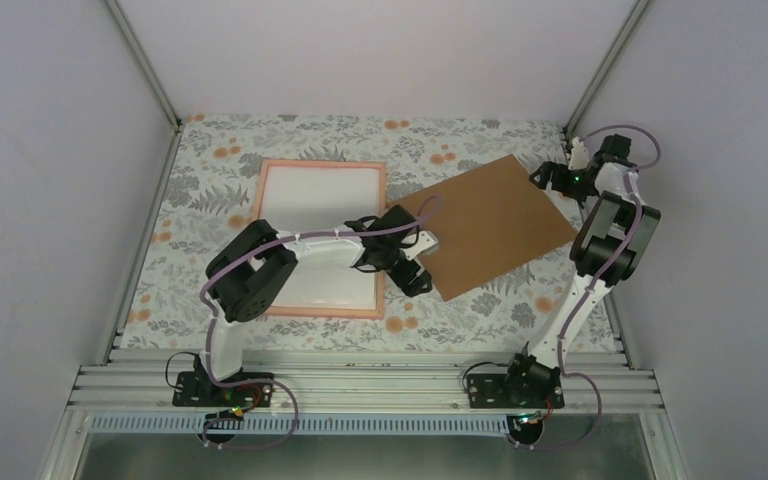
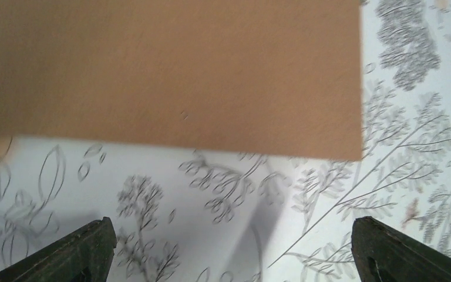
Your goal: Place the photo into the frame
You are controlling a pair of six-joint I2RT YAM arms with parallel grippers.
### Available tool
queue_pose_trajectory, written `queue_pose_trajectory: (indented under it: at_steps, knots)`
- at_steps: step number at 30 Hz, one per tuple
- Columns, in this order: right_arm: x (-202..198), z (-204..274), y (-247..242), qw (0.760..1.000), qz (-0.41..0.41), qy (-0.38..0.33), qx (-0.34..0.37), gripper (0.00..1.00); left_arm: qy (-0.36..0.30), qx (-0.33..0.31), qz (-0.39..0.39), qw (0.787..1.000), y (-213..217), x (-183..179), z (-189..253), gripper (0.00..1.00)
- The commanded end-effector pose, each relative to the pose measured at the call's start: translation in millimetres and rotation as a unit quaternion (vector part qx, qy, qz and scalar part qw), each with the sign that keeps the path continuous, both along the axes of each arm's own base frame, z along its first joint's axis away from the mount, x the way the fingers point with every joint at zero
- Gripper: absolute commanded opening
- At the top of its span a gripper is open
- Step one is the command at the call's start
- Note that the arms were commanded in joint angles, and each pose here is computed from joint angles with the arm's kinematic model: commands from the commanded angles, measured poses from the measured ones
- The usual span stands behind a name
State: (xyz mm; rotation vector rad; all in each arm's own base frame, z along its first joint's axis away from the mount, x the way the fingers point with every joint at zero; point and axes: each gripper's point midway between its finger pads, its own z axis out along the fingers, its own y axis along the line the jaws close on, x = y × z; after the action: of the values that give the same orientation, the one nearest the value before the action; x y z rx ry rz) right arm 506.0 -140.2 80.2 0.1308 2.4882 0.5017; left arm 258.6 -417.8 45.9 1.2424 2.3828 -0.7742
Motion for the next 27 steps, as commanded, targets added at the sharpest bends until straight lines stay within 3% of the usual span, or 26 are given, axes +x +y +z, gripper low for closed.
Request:
queue_pose_trajectory:
  at_steps: [1, 15, 27]
  knots:
    - [7, -16, -12, 1.000, -0.002, 0.012, -0.009, 1.00, 0.023, 0.001, 0.054, 0.998, 17, 14, -13, 1.00]
    - [-27, -63, 1, 0.996, 0.018, 0.088, 0.004, 1.00, 0.052, 0.039, 0.165, 0.984, 80, 58, -40, 1.00]
    - [-111, -62, 41, 0.987, 0.073, 0.145, 0.023, 1.00, 0.112, -0.030, 0.169, 0.979, 72, 52, -10, 1.00]
